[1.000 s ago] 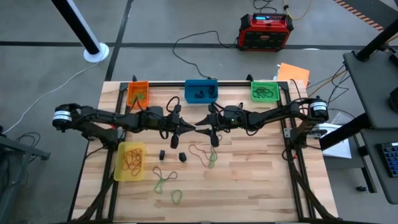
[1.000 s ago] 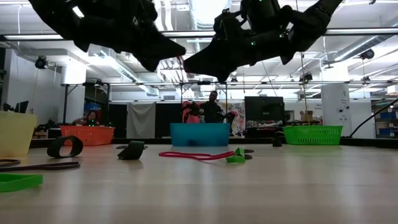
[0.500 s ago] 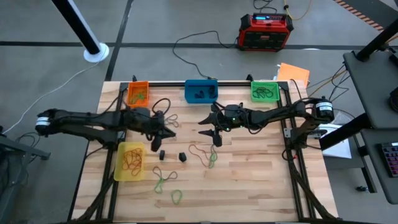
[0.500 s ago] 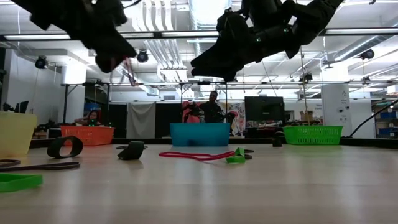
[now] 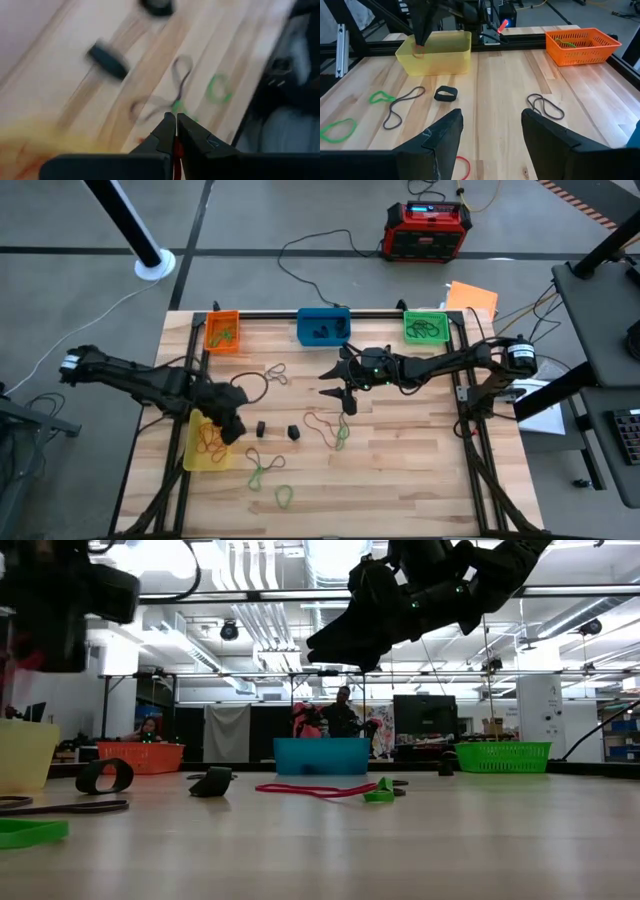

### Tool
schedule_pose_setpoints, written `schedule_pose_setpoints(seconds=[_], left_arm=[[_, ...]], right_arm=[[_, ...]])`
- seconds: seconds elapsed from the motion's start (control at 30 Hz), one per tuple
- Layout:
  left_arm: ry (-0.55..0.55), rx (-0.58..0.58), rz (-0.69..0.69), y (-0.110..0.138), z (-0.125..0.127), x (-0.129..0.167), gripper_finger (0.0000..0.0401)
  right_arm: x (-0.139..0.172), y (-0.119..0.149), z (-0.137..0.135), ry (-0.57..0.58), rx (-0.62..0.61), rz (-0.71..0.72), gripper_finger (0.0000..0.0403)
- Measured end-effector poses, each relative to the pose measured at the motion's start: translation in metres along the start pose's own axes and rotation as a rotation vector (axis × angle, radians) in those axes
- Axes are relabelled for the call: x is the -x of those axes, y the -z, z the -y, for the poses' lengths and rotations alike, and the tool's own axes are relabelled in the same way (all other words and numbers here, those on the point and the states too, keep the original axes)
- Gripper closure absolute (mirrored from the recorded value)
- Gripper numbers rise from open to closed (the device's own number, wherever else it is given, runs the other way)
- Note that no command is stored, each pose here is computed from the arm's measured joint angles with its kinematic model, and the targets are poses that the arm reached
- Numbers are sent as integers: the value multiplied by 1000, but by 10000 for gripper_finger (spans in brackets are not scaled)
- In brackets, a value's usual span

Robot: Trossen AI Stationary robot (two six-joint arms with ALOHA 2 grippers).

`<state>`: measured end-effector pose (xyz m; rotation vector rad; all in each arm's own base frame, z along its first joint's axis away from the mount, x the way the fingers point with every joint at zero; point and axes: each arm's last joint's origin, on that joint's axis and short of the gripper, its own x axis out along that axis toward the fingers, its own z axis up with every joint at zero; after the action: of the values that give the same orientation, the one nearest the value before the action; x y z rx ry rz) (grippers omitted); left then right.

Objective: Sort rubber bands into baskets
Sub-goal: Put the right red rubber band into the yellow bin

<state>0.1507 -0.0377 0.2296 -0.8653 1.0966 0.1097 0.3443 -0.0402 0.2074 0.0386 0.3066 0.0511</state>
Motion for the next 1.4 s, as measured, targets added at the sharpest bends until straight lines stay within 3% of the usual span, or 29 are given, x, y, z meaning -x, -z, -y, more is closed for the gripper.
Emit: schedule_pose_setpoints(seconds=[0.23, 0.33, 0.47, 1.07, 1.4], left_arm=[[-217, -56, -93, 3, 24, 22, 401], [-384, -45, -188, 9, 21, 28, 401], [-514, -21, -277, 14, 13, 30, 401], [-547, -12, -274, 17, 3, 20, 398], [-550, -18, -256, 16, 4, 20, 331]], right_arm=[[0, 0, 0, 0, -20, 5, 204], [0, 0, 0, 0, -21, 5, 204], [0, 0, 0, 0, -28, 3, 204], [0, 1, 0, 0, -27, -6, 204], [0, 4, 0, 0, -34, -37, 204]])
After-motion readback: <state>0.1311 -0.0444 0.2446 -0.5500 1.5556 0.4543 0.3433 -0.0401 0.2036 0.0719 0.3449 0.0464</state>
